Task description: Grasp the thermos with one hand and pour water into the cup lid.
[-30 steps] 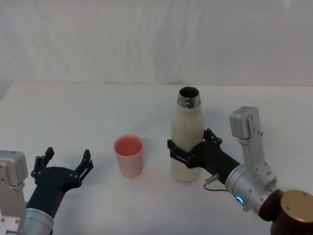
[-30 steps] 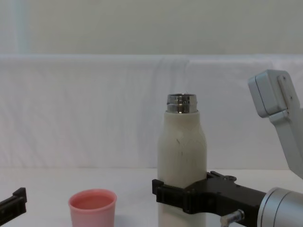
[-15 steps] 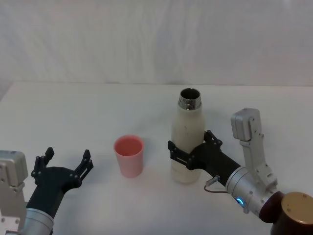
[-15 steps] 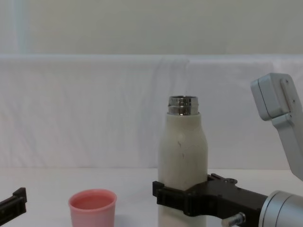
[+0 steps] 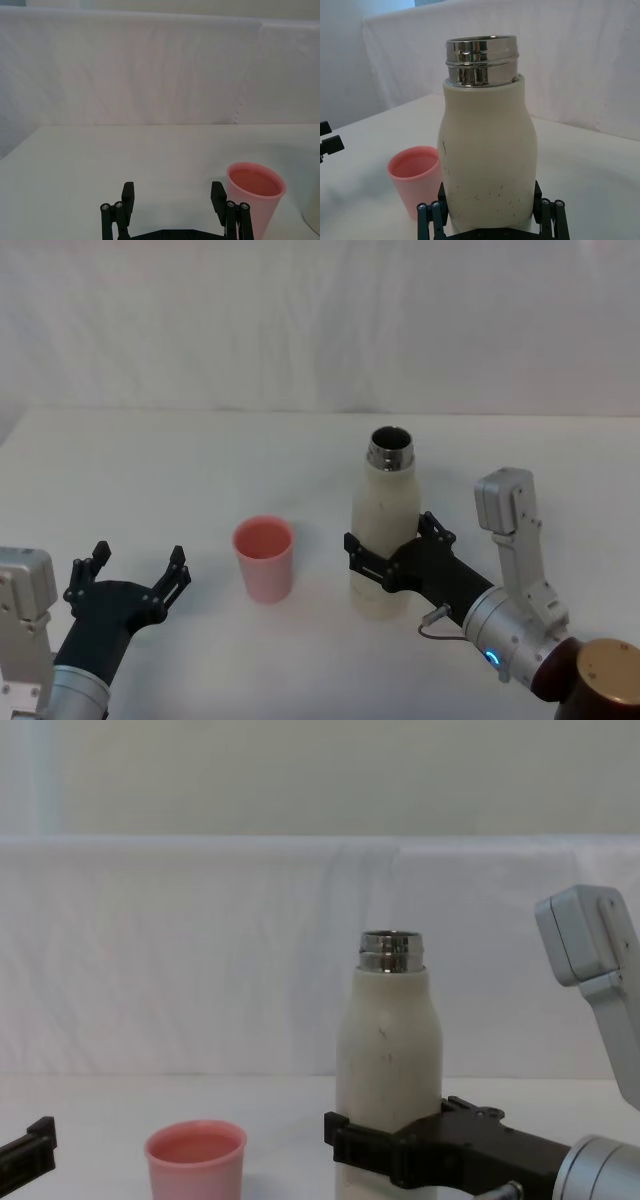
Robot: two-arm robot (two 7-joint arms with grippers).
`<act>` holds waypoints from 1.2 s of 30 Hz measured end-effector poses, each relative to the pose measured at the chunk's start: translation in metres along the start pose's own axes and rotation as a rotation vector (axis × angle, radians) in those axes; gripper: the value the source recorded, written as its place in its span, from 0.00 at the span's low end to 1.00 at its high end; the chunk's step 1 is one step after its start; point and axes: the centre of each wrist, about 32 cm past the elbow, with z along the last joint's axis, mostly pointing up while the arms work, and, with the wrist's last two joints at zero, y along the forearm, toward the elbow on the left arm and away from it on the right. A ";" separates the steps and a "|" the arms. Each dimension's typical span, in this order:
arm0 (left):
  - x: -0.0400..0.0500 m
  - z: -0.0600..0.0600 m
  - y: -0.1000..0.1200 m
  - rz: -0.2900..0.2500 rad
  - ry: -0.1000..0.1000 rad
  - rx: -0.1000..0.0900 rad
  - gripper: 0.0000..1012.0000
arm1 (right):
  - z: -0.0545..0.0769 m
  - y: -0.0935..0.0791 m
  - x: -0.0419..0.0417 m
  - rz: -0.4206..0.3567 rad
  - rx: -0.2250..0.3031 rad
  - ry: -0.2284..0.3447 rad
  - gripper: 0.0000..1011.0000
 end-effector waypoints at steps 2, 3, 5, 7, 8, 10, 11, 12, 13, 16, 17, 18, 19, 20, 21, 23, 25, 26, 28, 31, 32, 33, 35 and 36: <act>0.0000 0.000 0.000 0.000 0.000 0.000 0.99 | -0.001 -0.001 -0.0001 0.000 0.000 0.006 0.94; 0.0000 0.000 0.000 0.000 0.000 0.000 0.99 | -0.001 -0.001 -0.0001 0.000 0.000 0.006 0.94; 0.0000 0.000 0.000 0.000 0.000 0.000 0.99 | -0.001 -0.001 0.0000 0.000 0.000 0.008 0.94; 0.0000 0.000 0.000 0.000 0.000 0.000 0.99 | -0.001 -0.001 0.0000 0.000 0.000 0.008 0.94; 0.0000 0.000 0.000 0.000 0.000 0.000 0.99 | -0.001 -0.001 0.0000 0.000 0.000 0.008 0.94; 0.0000 0.000 0.000 0.000 0.000 0.000 0.99 | -0.001 -0.001 -0.0001 0.000 0.000 0.008 0.94; 0.0000 0.000 0.000 0.000 0.000 0.000 0.99 | -0.001 -0.001 -0.0001 0.000 0.000 0.008 0.94; 0.0000 0.000 0.000 0.000 0.000 0.000 0.99 | -0.001 -0.001 -0.0001 0.000 0.000 0.008 0.94; 0.0000 0.000 0.000 0.000 0.000 0.000 0.99 | -0.001 -0.001 -0.0001 0.000 -0.002 0.008 0.97; 0.0000 0.000 0.000 0.000 0.000 0.000 0.99 | -0.001 -0.001 -0.0001 0.000 -0.002 0.008 0.99; 0.0000 0.000 0.000 0.000 0.000 0.000 0.99 | -0.001 -0.001 -0.0001 0.000 -0.002 0.007 0.99; 0.0000 0.000 0.000 0.000 0.000 0.000 0.99 | -0.001 -0.001 -0.0001 0.000 -0.002 0.007 0.99; 0.0000 0.000 0.000 0.000 0.000 0.000 0.99 | -0.001 -0.001 -0.0001 0.000 -0.002 0.007 0.99; 0.0000 0.000 0.000 0.000 0.000 0.000 0.99 | -0.001 -0.001 -0.0001 0.000 -0.002 0.007 0.99; 0.0000 0.000 0.000 0.000 0.000 0.000 0.99 | -0.001 -0.001 -0.0001 0.000 -0.002 0.007 0.99; 0.0000 0.000 0.000 0.000 0.000 0.000 0.99 | -0.001 -0.001 -0.0001 0.000 -0.002 0.007 0.99; 0.0000 0.000 0.000 0.000 0.000 0.000 0.99 | -0.001 -0.001 -0.0001 0.000 -0.002 0.006 0.99; 0.0000 0.000 0.000 0.000 0.000 0.000 0.99 | -0.001 -0.001 -0.0001 0.000 -0.002 0.006 0.99; 0.0000 0.000 0.000 0.000 0.000 0.000 0.99 | -0.001 -0.001 -0.0001 0.000 -0.002 0.006 0.99; 0.0000 0.000 0.000 0.000 0.000 0.000 0.99 | -0.001 -0.001 -0.0001 0.000 -0.002 0.005 0.99; 0.0000 0.000 0.000 0.000 0.000 0.000 0.99 | -0.001 -0.001 -0.0001 0.000 -0.002 0.005 0.99; 0.0000 0.000 0.000 0.000 0.000 0.000 0.99 | -0.001 -0.001 -0.0001 0.000 -0.002 0.005 0.99; 0.0000 0.000 0.000 0.000 0.000 0.000 0.99 | -0.001 -0.001 -0.0001 0.000 -0.002 0.005 0.99; 0.0000 0.000 0.000 0.000 0.000 0.000 0.99 | -0.001 -0.001 -0.0001 0.000 -0.002 0.005 0.99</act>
